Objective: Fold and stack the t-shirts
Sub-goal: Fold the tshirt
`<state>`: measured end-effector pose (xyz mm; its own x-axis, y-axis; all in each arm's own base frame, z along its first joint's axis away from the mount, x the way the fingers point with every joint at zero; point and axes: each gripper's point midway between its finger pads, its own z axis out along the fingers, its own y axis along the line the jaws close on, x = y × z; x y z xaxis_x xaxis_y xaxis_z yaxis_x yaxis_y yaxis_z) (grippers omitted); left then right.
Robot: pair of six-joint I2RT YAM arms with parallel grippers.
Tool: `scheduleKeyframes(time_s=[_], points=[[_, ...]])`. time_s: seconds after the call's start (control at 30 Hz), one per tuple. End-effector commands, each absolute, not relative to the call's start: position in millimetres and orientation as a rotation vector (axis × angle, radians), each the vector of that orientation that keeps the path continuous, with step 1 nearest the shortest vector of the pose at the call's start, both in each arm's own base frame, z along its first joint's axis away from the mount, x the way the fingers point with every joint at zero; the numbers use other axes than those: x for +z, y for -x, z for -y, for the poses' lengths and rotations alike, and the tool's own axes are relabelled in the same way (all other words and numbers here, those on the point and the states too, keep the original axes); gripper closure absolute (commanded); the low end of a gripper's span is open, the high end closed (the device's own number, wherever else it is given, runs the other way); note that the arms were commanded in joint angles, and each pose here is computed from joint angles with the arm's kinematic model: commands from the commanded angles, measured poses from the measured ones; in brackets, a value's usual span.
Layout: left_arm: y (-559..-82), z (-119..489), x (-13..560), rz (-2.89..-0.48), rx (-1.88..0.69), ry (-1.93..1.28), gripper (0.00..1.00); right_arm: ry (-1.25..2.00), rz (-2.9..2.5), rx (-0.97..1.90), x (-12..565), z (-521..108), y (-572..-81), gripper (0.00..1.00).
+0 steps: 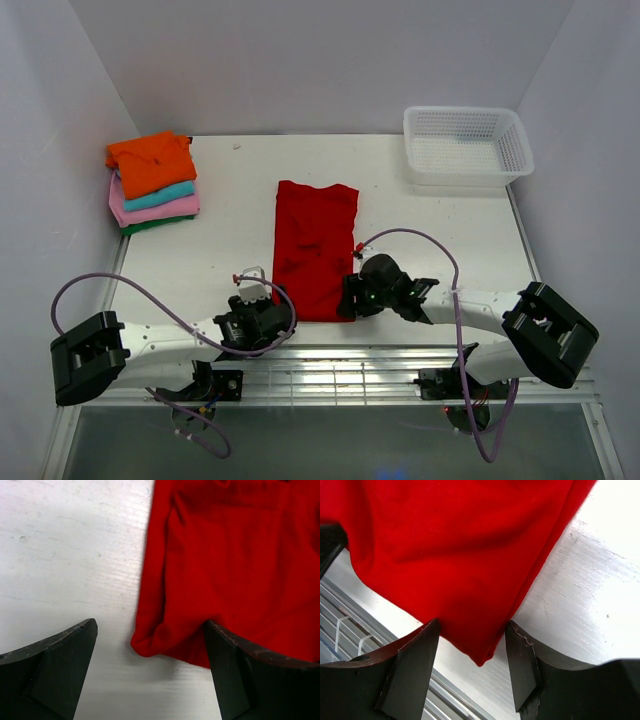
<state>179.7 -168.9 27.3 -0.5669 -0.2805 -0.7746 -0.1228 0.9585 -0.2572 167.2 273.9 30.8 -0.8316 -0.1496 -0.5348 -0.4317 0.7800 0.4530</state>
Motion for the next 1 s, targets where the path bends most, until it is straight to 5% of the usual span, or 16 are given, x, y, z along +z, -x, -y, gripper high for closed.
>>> scheduleKeyframes(time_s=[0.0, 0.2, 0.3, 0.33, 0.4, 0.8, 0.97], points=[[-177, 187, 14, -2.252, -0.371, 0.25, 0.02, 0.429, -2.502, 0.762, 32, -275, -169, 0.39], [-173, 189, 8, -2.326, -0.36, 0.241, 0.06, 0.43, -2.507, 0.746, 30, -274, -168, 0.39], [-169, 189, 10, -2.365, -0.336, 0.25, 0.29, 0.432, -2.518, 0.74, 26, -273, -168, 0.41], [-167, 188, 11, -2.376, -0.333, 0.25, 0.55, 0.433, -2.517, 0.746, 27, -274, -167, 0.42], [-166, 192, 16, -2.381, -0.361, 0.252, 0.66, 0.434, -2.514, 0.748, 27, -276, -167, 0.42], [-158, 176, 16, -2.421, -0.278, 0.263, 0.7, 0.446, -2.518, 0.743, 28, -278, -166, 0.43], [-157, 169, 15, -2.432, -0.221, 0.261, 0.87, 0.453, -2.533, 0.741, 23, -278, -163, 0.73]])
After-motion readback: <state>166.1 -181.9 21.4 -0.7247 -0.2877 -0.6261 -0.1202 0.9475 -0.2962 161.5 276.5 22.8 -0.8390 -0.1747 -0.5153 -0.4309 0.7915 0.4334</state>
